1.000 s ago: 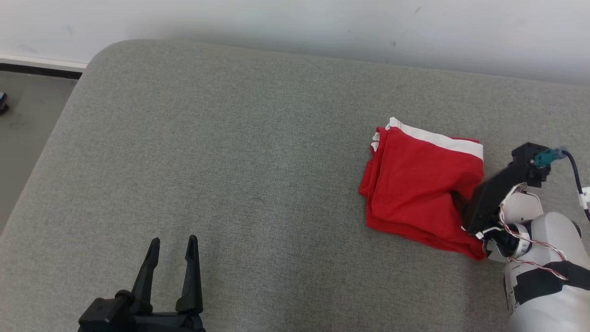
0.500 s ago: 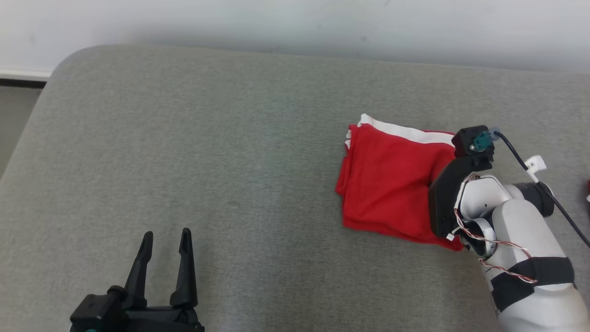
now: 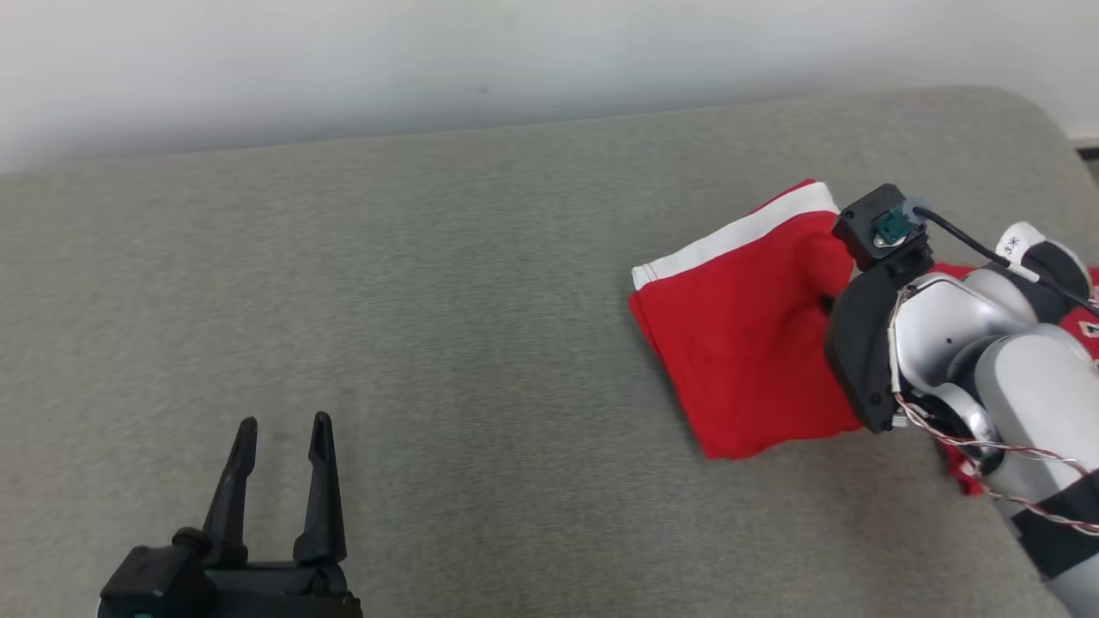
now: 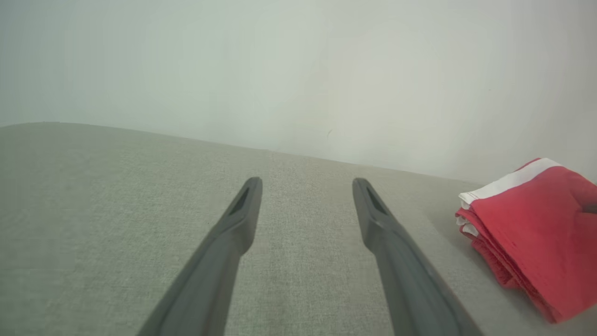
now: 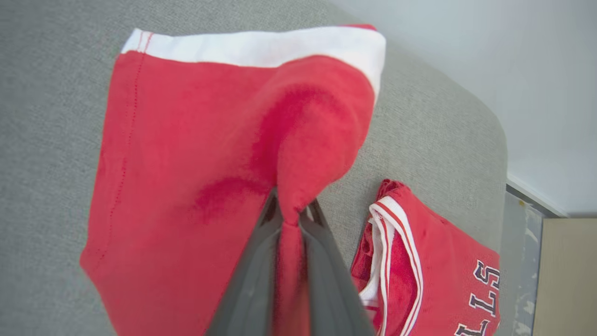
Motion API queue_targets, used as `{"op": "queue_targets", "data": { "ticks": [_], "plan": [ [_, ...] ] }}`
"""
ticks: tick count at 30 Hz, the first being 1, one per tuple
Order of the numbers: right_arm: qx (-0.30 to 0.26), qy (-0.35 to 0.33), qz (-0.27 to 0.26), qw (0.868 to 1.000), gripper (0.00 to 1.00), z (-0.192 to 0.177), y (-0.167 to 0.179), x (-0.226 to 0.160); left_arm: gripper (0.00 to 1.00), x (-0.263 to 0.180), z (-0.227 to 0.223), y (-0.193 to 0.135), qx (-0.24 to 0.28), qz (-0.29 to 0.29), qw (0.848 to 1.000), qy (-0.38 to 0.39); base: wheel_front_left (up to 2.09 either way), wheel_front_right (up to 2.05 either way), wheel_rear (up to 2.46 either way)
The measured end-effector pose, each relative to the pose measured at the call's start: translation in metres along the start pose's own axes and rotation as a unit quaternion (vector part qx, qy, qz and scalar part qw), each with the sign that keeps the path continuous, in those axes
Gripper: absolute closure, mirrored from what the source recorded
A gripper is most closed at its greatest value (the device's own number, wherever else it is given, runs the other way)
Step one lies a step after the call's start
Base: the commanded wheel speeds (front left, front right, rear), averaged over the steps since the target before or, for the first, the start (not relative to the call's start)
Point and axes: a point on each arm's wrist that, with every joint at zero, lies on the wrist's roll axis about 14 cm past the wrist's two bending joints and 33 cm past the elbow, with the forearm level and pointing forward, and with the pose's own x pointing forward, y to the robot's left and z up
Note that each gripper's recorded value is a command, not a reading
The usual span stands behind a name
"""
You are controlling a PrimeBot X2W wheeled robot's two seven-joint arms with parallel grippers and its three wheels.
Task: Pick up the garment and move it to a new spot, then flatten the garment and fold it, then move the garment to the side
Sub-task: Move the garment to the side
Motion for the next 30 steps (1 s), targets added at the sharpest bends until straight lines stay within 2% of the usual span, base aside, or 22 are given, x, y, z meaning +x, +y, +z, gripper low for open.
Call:
{"op": "queue_targets", "data": {
  "ticks": [9, 15, 21, 30],
  "plan": [
    [-0.002, 0.021, -0.089, 0.996, 1.00, -0.041, -0.076, -0.037, 0.00, 0.031, -0.019, -0.051, -0.007, -0.085, 0.996, 0.011, 0.00, 0.00, 0.00],
    [-0.004, 0.078, -0.144, 0.987, 1.00, -0.089, -0.126, -0.045, 0.00, 0.044, -0.039, -0.068, -0.013, -0.114, 0.993, 0.028, 0.00, 0.00, 0.00],
    [-0.010, 0.121, -0.182, 0.976, 1.00, -0.124, -0.161, -0.045, 0.00, 0.050, -0.056, -0.068, -0.011, -0.123, 0.991, 0.044, 0.00, 0.00, 0.00],
    [-0.021, 0.131, -0.203, 0.970, 1.00, -0.146, -0.183, -0.022, 0.00, 0.054, -0.059, -0.048, 0.002, -0.101, 0.994, 0.046, 0.00, 0.00, 0.00]
  ]
}}
